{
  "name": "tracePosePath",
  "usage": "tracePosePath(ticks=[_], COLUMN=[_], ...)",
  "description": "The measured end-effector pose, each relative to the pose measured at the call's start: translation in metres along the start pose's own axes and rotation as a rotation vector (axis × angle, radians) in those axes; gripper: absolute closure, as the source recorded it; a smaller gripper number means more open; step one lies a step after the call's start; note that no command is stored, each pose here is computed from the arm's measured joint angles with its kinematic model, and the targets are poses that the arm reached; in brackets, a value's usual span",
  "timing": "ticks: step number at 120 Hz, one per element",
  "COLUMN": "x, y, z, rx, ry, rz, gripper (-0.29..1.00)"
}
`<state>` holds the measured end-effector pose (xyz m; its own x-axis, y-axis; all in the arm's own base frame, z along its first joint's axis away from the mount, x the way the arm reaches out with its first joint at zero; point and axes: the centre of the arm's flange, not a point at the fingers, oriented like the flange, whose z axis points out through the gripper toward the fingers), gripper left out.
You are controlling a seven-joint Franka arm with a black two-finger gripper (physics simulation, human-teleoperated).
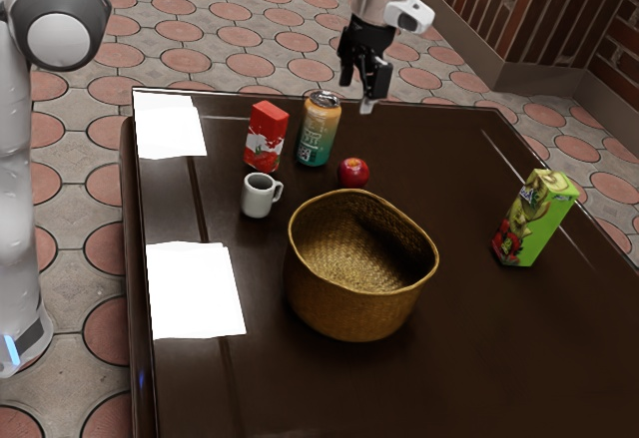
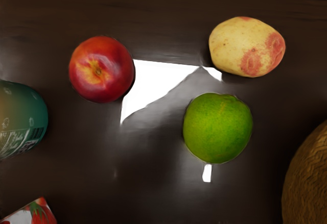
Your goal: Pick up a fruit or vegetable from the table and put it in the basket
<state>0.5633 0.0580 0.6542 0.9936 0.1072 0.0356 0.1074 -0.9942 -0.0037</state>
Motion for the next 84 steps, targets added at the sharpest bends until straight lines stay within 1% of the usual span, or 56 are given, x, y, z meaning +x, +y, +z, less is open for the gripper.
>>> tracePosePath(ticks=[24,38,48,57,70,84], x=[0.001,0.007,0.013,0.025,0.044,0.056], y=[-0.002,0.001,0.002,-0.004,-0.021,-0.026], z=[0.001,0.006,-0.001,0.013,0.008,0.024], rx=[0.000,-0.005,-0.006,-0.001,0.049,0.080], ry=[-0.001,-0.003,0.022,0.008,0.032,0.005], rz=[0.005,0.057,0.100,0.125,0.182,0.287], gripper=[0.00,0.00,0.00,0.00,0.00,0.00])
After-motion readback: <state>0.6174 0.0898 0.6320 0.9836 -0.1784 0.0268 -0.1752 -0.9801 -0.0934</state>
